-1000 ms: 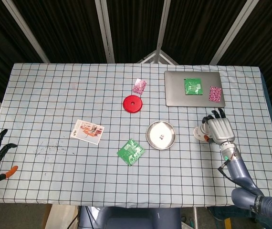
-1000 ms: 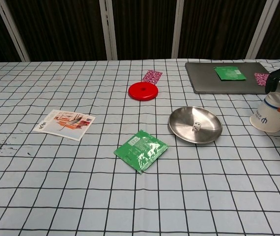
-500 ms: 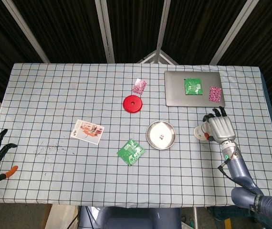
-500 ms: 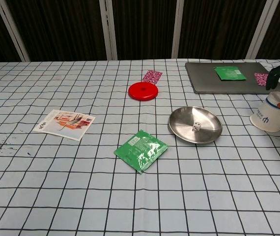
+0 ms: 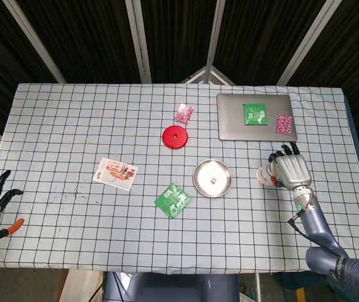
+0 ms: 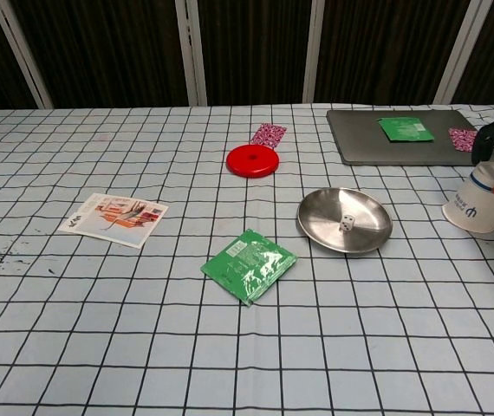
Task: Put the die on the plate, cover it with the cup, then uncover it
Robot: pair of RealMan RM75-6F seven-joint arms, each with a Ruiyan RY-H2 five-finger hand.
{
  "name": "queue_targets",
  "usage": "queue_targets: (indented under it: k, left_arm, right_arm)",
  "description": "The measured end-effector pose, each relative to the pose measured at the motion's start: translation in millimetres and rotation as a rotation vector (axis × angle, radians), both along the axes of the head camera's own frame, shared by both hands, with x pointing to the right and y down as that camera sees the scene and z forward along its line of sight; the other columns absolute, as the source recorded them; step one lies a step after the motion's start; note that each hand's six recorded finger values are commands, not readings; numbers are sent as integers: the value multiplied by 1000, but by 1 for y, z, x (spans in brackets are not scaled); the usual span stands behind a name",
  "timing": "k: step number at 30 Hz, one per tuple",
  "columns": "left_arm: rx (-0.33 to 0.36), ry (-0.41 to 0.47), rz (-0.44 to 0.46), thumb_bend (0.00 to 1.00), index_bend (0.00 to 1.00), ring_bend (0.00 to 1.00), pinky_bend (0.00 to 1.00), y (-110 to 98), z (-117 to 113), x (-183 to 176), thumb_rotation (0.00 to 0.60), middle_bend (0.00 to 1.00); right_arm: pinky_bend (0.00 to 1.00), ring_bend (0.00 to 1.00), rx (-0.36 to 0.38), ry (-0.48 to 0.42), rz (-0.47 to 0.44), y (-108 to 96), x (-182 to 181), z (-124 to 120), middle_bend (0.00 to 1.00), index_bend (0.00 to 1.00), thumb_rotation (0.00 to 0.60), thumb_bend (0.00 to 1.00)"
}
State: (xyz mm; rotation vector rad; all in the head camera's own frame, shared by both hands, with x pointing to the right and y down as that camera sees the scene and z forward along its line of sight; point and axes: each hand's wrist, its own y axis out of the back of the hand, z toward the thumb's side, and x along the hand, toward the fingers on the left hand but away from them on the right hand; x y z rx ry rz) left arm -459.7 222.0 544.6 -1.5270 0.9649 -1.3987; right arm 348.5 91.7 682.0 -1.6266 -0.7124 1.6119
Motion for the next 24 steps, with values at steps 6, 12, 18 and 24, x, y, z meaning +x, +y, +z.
queue_targets:
  k: [6,12,18,24]
  left_arm:
    - [-1,-1,2,260,324,0,128,0,1,0,600,0]
    - [-4,-3,4,260,326,0,128,0,2,1,600,0]
    - [-7,-7,5,260,331,0,128,0,2,1,600,0]
    - [-8,-7,8,260,336,0,128,0,3,2,600,0]
  right_arm:
    - [0,137,-8,5,6,2,3,2,350,400,600,303]
    - [0,137,-11,10,7,2,5,3,350,400,600,302]
    - [0,137,-15,17,10,2,9,4,350,400,600,303]
    - [0,137,-16,22,14,3,13,3,350,400,600,303]
